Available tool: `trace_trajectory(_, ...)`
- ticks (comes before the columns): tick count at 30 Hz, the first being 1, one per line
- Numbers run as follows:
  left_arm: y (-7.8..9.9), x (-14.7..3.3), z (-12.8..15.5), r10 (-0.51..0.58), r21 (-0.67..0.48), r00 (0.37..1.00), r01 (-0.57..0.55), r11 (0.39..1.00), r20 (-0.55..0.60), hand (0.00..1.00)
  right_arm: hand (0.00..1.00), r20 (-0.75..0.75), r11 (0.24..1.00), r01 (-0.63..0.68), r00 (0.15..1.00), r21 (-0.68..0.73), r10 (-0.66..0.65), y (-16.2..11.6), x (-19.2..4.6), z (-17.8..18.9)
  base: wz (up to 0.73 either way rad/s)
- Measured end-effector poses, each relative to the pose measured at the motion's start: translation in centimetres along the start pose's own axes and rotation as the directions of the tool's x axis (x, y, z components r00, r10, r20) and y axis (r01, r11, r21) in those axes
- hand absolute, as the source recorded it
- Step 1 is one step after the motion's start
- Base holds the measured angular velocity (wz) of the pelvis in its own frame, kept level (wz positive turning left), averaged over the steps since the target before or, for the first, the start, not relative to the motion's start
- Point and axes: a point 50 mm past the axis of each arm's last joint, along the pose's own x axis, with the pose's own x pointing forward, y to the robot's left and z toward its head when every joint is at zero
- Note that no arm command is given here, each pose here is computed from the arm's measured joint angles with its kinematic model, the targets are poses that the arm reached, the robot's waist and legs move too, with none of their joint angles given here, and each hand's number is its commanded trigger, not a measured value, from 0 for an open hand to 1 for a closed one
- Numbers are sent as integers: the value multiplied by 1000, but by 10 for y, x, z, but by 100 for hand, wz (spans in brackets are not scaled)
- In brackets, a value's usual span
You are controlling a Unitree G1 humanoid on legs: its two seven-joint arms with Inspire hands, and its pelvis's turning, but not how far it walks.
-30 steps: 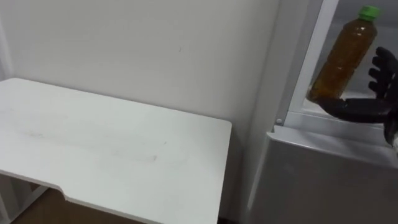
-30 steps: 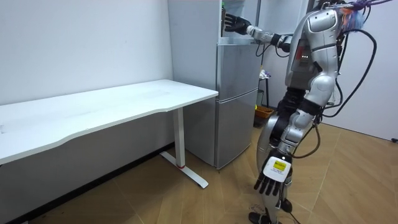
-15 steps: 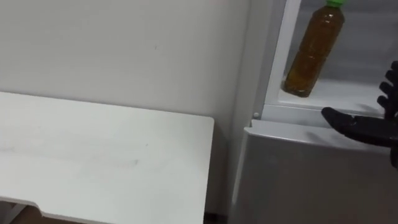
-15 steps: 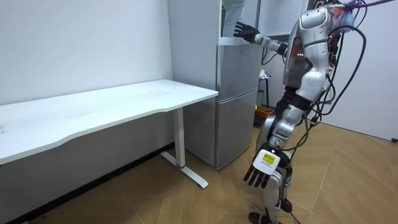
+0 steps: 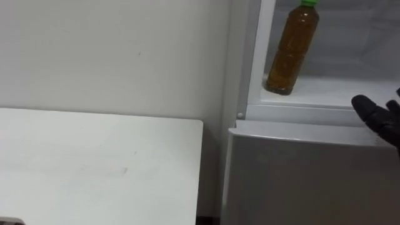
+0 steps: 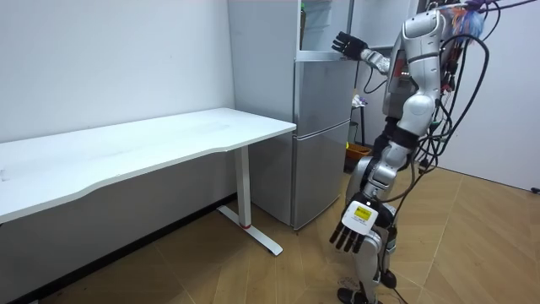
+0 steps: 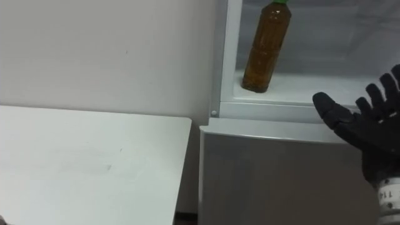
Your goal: Put the bottle in the upper fridge
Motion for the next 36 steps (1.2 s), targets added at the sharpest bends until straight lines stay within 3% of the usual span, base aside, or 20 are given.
trace_trajectory(4, -3, 0, 1, -3, 6, 1000, 3, 1000, 11, 0, 0, -84, 974, -65, 993, 219, 85, -4, -17, -19, 2)
trace_trajectory(7, -5, 0, 0, -13, 20, 1000, 13, 1000, 10, 0, 0, -128, 949, -101, 981, 300, 145, -2, -32, -35, 0)
trace_trajectory(13, -11, 1, 4, -60, 83, 998, 58, 995, 23, 0, 0, -107, 892, -229, 951, 390, 291, 10, -46, -51, -3)
trace_trajectory(19, -18, 2, 9, -83, 84, 996, 80, 993, 33, 0, 0, -152, 871, -259, 925, 419, 348, 3, -64, -67, -1)
trace_trajectory(27, -19, 1, 8, -84, 92, 996, 81, 992, 31, 0, 0, -133, 849, -292, 914, 440, 384, 1, -65, -67, -5)
trace_trajectory(36, -15, 1, 6, -42, 81, 999, 40, 996, 29, 0, 0, -149, 896, -154, 961, 416, 234, -30, -69, -66, 0)
